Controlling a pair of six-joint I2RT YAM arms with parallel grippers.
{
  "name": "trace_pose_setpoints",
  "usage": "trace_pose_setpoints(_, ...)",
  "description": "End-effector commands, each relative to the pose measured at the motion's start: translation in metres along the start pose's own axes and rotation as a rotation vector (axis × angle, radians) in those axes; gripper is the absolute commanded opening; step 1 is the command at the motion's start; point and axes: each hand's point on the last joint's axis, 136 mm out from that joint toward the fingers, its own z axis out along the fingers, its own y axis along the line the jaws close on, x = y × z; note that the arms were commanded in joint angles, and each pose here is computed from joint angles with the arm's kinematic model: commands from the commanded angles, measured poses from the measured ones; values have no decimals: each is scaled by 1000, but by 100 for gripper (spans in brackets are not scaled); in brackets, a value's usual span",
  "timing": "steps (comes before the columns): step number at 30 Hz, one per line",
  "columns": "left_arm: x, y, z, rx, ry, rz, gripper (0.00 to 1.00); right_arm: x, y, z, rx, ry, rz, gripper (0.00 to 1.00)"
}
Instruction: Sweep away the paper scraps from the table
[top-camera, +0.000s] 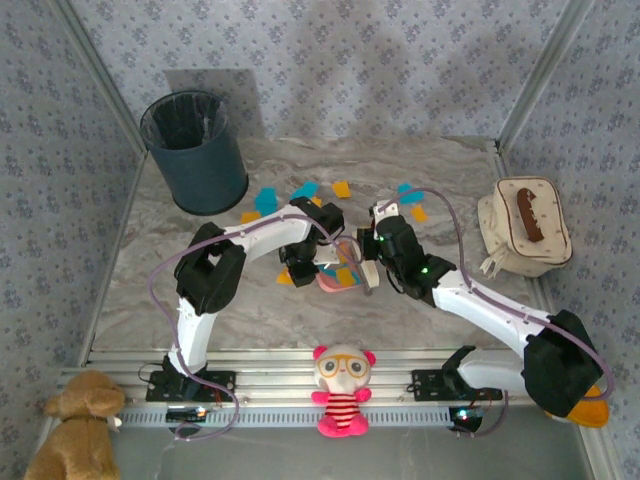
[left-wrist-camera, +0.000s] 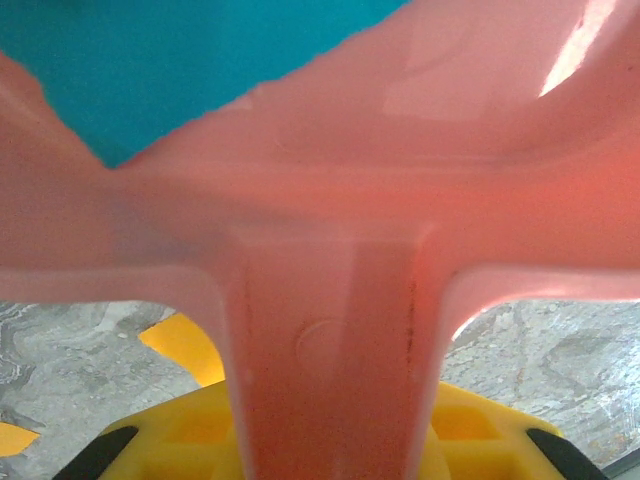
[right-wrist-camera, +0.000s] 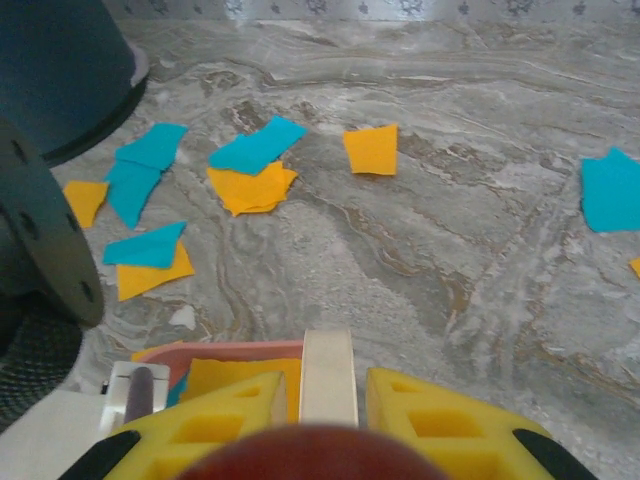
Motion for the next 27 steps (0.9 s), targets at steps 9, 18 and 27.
trace_pose_setpoints(9,-9,0,-18,-8,-96,-44,0,-23,-19,-22,90,-80,31,0)
trace_pose_setpoints(18,0,7,-43,-34,-216,-90,0,-30,-60,-49,255,-127,71,0)
trace_pose_setpoints(27,9,21,-67,-37,-329,-184,0,-18,-83,-56,333,-97,106,0)
